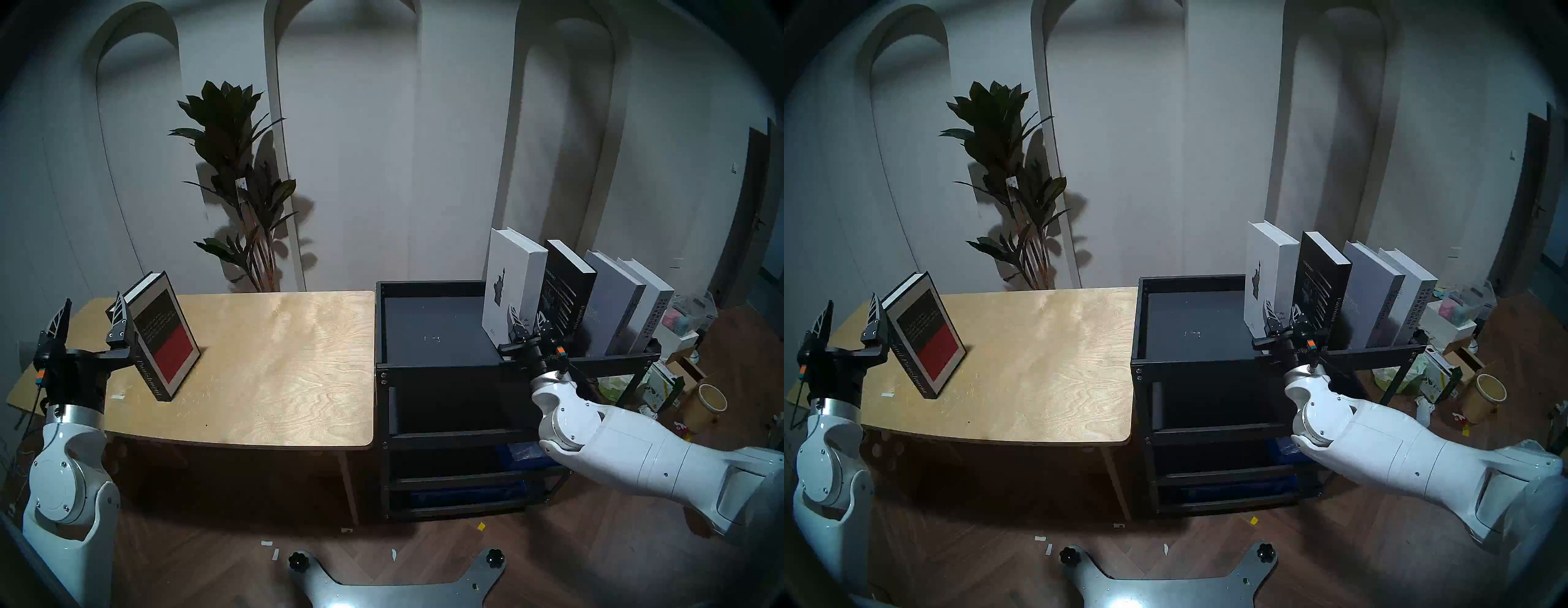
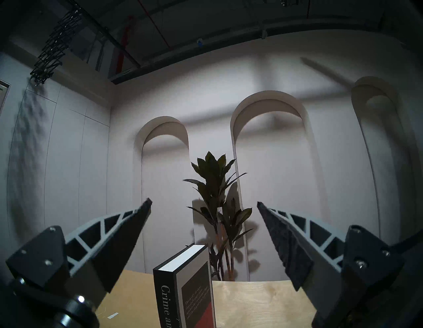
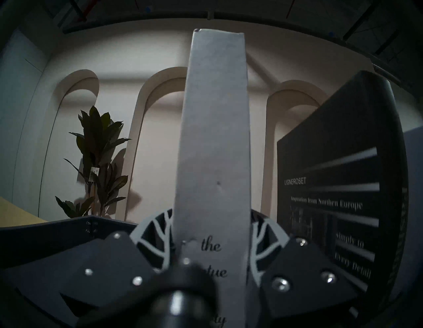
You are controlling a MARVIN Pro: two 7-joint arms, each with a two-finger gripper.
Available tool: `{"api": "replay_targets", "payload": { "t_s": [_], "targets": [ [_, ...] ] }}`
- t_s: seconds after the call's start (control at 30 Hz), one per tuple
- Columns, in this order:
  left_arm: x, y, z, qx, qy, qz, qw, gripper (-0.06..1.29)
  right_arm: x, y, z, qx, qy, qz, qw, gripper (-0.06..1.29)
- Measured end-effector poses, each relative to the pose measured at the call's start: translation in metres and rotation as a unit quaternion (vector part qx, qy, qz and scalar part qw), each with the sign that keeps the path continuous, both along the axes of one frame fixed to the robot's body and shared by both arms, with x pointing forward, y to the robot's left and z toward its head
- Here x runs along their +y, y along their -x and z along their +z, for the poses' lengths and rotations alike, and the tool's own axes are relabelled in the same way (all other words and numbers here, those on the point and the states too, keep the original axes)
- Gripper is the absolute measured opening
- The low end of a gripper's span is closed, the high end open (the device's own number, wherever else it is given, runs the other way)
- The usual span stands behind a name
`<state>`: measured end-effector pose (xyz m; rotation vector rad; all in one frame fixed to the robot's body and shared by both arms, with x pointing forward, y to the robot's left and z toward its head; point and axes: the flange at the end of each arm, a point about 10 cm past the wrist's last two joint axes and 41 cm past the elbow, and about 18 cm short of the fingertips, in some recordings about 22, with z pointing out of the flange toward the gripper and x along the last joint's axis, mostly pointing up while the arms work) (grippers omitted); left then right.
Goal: Move the books from the display table onto the shelf, standing them upright with spines facing out and tallest at one end
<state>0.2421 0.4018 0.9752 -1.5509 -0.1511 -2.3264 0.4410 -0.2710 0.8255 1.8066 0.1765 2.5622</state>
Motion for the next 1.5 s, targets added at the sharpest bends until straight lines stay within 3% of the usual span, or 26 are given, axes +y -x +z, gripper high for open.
{"api": "replay_targets", "payload": {
  "t_s": [0.53, 0.6, 0.7, 0.73, 0.77, 0.97, 1.13, 1.5],
  "targets": [
    [-0.003, -0.002, 0.003, -0.005, -0.004, -0.012, 0.9999, 1.24, -0.01, 0.018, -0.01, 0.004, -0.019, -0.015, 0.9997, 0.43],
    [-0.005, -0.002, 0.004, -0.007, -0.005, -0.014, 0.9999, 1.24, -0.011, 0.02, -0.01, 0.004, -0.018, -0.017, 0.9997, 0.56],
    [-0.006, -0.002, 0.006, -0.009, -0.006, -0.016, 0.9998, 1.24, -0.012, 0.021, -0.006, 0.001, -0.017, -0.017, 0.9997, 1.07],
    [-0.006, -0.003, 0.006, -0.009, -0.006, -0.016, 0.9998, 1.24, -0.012, 0.021, -0.005, 0.0, -0.017, -0.017, 0.9997, 1.18],
    [-0.007, -0.003, 0.007, -0.01, -0.006, -0.017, 0.9998, 1.24, -0.013, 0.021, -0.003, -0.002, -0.017, -0.017, 0.9997, 1.2],
    [-0.011, -0.003, 0.009, -0.013, -0.007, -0.023, 0.9996, 1.24, -0.014, 0.021, 0.009, -0.014, -0.019, -0.016, 0.9996, 1.21],
    [-0.016, -0.004, 0.01, -0.014, -0.007, -0.029, 0.9994, 1.24, -0.013, 0.022, 0.03, -0.036, -0.027, -0.011, 0.9989, 1.21],
    [-0.025, -0.004, 0.013, -0.019, -0.008, -0.039, 0.999, 1.24, -0.008, 0.034, 0.093, -0.101, -0.047, 0.011, 0.9937, 1.21]
  ]
}}
